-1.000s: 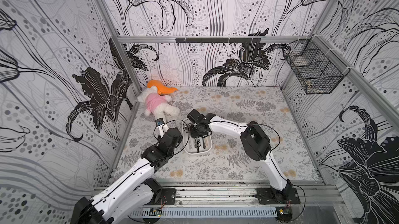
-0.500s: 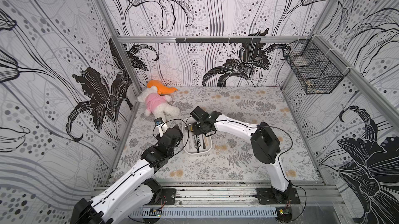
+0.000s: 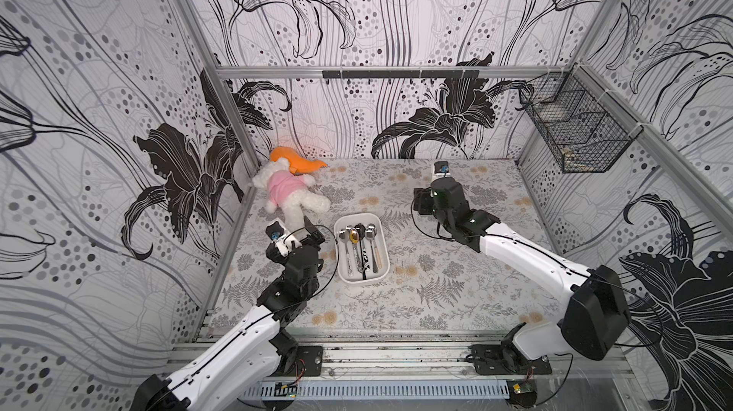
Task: Put the spoon into the storage box
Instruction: Place the spoon in the storage box, then reset both arms
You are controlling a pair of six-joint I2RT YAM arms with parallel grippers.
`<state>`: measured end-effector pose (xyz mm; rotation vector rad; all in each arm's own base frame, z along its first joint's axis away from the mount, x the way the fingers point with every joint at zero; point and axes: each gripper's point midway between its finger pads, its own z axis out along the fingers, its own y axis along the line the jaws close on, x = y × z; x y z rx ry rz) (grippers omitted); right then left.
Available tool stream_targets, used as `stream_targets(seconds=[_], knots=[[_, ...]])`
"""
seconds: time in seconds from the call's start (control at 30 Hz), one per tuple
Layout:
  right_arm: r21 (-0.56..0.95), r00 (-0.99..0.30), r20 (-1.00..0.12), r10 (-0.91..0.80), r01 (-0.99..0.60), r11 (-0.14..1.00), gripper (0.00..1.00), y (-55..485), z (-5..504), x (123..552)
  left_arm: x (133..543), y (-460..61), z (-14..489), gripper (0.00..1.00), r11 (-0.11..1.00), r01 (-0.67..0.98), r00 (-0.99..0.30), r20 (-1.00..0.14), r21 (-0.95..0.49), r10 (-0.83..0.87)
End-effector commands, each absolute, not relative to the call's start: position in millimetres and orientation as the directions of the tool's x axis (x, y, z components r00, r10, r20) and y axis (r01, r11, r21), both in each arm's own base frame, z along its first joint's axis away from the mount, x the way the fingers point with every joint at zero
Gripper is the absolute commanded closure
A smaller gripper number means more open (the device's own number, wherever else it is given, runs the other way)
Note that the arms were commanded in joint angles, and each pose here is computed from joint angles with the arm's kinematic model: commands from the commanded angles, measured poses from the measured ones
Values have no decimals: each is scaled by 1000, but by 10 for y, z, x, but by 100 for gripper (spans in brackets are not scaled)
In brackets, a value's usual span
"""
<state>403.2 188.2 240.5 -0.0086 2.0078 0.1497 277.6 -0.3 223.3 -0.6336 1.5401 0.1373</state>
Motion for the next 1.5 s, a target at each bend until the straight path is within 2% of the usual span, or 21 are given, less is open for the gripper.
stream_targets(seconds=[0.0, 0.13, 0.23, 0.37, 0.57, 0.83, 0.97, 1.1, 1.17, 1.23, 1.37, 1.47], knots=[[86, -339, -936, 98, 52, 995, 23, 1407, 2450, 4127, 2734, 105, 2521, 3, 827, -469, 194, -950, -310, -246], [47, -289, -952, 99, 181, 982, 20, 832, 2184, 4075, 2815, 124, 2394, 3, 857, -467, 154, -974, -219, -165], [-25, -323, -943, 76, 298, 954, 20, 451, 1917, 4007, 2905, 193, 2269, 3, 862, -474, 123, -983, -178, -135], [-93, -342, -939, 35, 349, 932, 18, 141, 1630, 3927, 3021, 233, 2111, 3, 894, -432, 97, -992, -119, -85], [-106, -259, -966, 1, 398, 911, 18, -167, 1597, 3872, 3223, 375, 1838, 2, 904, -408, 77, -991, -128, -106], [-106, -184, -982, -44, 345, 932, 20, -126, 1703, 3847, 3449, 186, 1739, 1, 958, -245, 72, -988, -152, -139], [-138, -218, -974, -64, 346, 928, 21, -176, 1622, 3677, 3597, 135, 1629, 1, 965, -234, 19, -992, -123, -122], [-100, -228, -974, -11, 380, 920, 21, -279, 1354, 3505, 3633, 97, 1606, 1, 970, -215, 5, -993, -113, -115], [-140, -227, -972, -55, 379, 915, 25, -293, 1339, 3527, 3668, 86, 1592, 1, 972, -207, -8, -993, -110, -115], [-162, -176, -978, -107, 336, 928, 29, -222, 1402, 3542, 3659, 75, 1596, 1, 974, -200, -5, -994, -110, -113], [-159, -108, -985, -132, 293, 943, 29, -158, 1414, 3520, 3613, 33, 1560, 2, 981, -161, 12, -994, -109, -108], [-146, -146, -982, -120, 183, 972, 30, -59, 1322, 3608, 3596, 50, 1545, 3, 979, -170, 10, -994, -112, -112]])
